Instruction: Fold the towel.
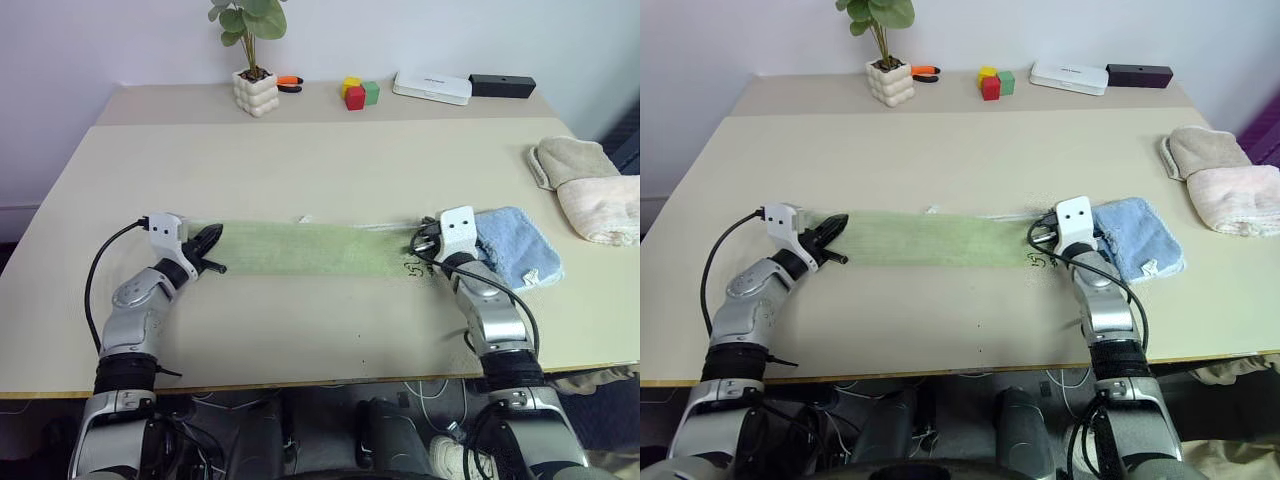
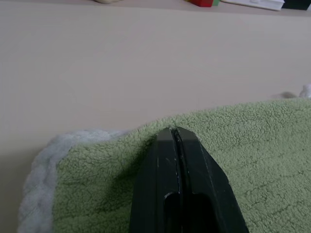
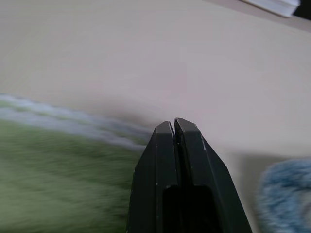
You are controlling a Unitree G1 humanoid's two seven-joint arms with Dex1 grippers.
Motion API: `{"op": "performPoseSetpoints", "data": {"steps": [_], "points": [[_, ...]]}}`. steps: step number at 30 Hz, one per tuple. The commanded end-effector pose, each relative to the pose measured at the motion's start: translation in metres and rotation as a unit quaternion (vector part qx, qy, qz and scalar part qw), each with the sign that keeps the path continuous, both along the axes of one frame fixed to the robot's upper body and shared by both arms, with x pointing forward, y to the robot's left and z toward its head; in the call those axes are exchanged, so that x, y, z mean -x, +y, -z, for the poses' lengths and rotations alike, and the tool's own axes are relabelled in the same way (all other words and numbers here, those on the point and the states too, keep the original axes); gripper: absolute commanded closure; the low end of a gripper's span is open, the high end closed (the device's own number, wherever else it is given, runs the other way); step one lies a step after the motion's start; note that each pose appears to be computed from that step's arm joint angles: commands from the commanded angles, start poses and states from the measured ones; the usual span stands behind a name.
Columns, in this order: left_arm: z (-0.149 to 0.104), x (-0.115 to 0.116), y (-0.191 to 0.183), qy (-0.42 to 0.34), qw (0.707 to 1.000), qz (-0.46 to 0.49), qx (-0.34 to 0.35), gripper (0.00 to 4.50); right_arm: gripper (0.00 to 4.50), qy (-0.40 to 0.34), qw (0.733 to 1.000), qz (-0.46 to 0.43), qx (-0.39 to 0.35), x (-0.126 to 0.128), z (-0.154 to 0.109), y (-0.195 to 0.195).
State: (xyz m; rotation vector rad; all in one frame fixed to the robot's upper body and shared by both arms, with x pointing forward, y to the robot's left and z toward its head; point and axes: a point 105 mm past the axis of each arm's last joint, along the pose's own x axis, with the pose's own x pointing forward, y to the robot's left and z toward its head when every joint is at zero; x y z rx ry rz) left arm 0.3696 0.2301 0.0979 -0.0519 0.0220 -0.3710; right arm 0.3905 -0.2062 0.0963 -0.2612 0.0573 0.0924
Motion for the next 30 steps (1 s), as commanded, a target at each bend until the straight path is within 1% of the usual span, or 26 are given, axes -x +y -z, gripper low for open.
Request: {"op": "performPoseSetpoints", "data": {"steps": [1,3,5,7,10,12,13,16,18,20,23,24,27,29,30], "points": [[-0.002,0.005,0.011,-0.001,1.0,-0.008,0.004,4.5,4.45,-0.028,0.999,0.004,0.016,-0.004,-0.017,-0.007],[-0.002,0.008,0.01,-0.003,1.0,-0.003,-0.003,4.5,4.45,-0.036,0.999,0.007,0.024,-0.004,-0.022,-0.007],[-0.004,0.013,0.009,-0.001,1.0,0.004,0.012,4.5,4.45,-0.054,0.998,-0.003,0.019,-0.004,-0.034,-0.004],[-0.01,0.017,0.007,-0.006,0.999,0.023,0.026,4.5,4.45,-0.064,0.998,-0.018,-0.011,-0.004,-0.046,0.0],[-0.026,0.02,0.0,-0.024,0.997,0.055,0.037,4.5,4.45,-0.074,0.99,-0.09,-0.077,0.003,-0.068,0.019],[-0.044,0.022,-0.008,-0.045,0.994,0.088,0.055,3.96,3.92,-0.077,0.98,-0.131,-0.131,0.011,-0.08,0.028],[-0.053,0.023,-0.012,-0.057,0.991,0.107,0.053,3.61,3.61,-0.078,0.973,-0.158,-0.148,0.016,-0.087,0.033],[-0.07,0.021,-0.012,-0.077,0.988,0.132,0.024,2.11,2.09,-0.069,0.961,-0.216,-0.161,0.035,-0.097,0.039],[-0.079,0.02,-0.012,-0.083,0.984,0.159,0.005,1.14,1.13,-0.043,0.955,-0.229,-0.181,0.052,-0.09,0.034],[-0.084,0.021,-0.013,-0.083,0.98,0.182,-0.01,0.05,0.05,-0.021,0.951,-0.232,-0.204,0.066,-0.084,0.031],[-0.085,0.024,-0.013,-0.085,0.974,0.211,-0.025,0.01,0.01,0.002,0.946,-0.198,-0.257,0.08,-0.071,0.021],[-0.085,0.025,-0.013,-0.083,0.972,0.217,-0.023,0.01,0.01,0.008,0.944,-0.192,-0.267,0.084,-0.069,0.02],[-0.082,0.03,-0.018,-0.066,0.963,0.26,-0.019,0.01,0.01,0.042,0.94,-0.138,-0.309,0.102,-0.047,0.017],[-0.08,0.033,-0.02,-0.053,0.958,0.281,-0.011,0.01,0.01,0.051,0.939,-0.114,-0.32,0.108,-0.041,0.015],[-0.08,0.036,-0.022,-0.053,0.953,0.298,-0.02,0.01,0.01,0.054,0.929,-0.089,-0.355,0.112,-0.037,0.013]]}}
